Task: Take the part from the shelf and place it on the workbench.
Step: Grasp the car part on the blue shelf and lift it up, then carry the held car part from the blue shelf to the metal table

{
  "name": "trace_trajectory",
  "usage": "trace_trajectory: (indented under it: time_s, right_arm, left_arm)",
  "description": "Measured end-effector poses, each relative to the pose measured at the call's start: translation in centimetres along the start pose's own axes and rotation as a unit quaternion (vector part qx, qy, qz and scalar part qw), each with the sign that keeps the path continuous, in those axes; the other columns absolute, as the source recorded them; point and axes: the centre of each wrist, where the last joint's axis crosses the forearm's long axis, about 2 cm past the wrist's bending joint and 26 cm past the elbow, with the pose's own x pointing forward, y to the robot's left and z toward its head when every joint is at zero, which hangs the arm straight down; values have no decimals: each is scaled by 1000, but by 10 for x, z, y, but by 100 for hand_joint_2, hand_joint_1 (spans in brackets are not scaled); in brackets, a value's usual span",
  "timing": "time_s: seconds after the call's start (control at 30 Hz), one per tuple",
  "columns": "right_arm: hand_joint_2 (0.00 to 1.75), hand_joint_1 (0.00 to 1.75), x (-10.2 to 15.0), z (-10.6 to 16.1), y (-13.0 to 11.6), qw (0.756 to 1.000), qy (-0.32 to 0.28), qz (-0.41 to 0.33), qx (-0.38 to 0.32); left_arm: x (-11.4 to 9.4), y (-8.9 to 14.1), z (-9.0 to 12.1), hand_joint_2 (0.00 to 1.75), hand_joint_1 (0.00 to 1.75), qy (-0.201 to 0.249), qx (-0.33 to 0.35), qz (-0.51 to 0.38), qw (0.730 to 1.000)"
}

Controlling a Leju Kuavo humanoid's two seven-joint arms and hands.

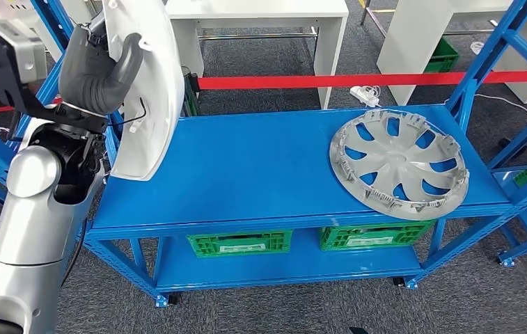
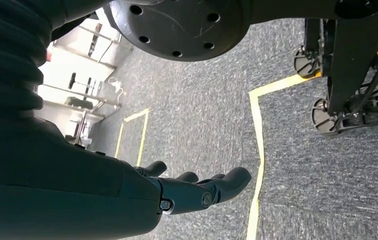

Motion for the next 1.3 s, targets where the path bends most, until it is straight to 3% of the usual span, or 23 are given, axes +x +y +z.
trace_trajectory:
  time_s: [0.67, 0.9, 1.3]
  right_arm:
    - [175, 0, 0, 0, 0, 1000, -1, -25, 5]
    - [175, 0, -2, 0, 4, 997, 3, -72, 15]
    - [175, 0, -8, -1, 21, 994, 11, -105, 25]
  left_arm:
    - [13, -10, 14, 175, 175, -31, -52, 20, 998]
    - [10, -11, 20, 175, 175, -31, -82, 36, 995]
    - [10, -31, 7, 175, 175, -48, -109, 50, 992]
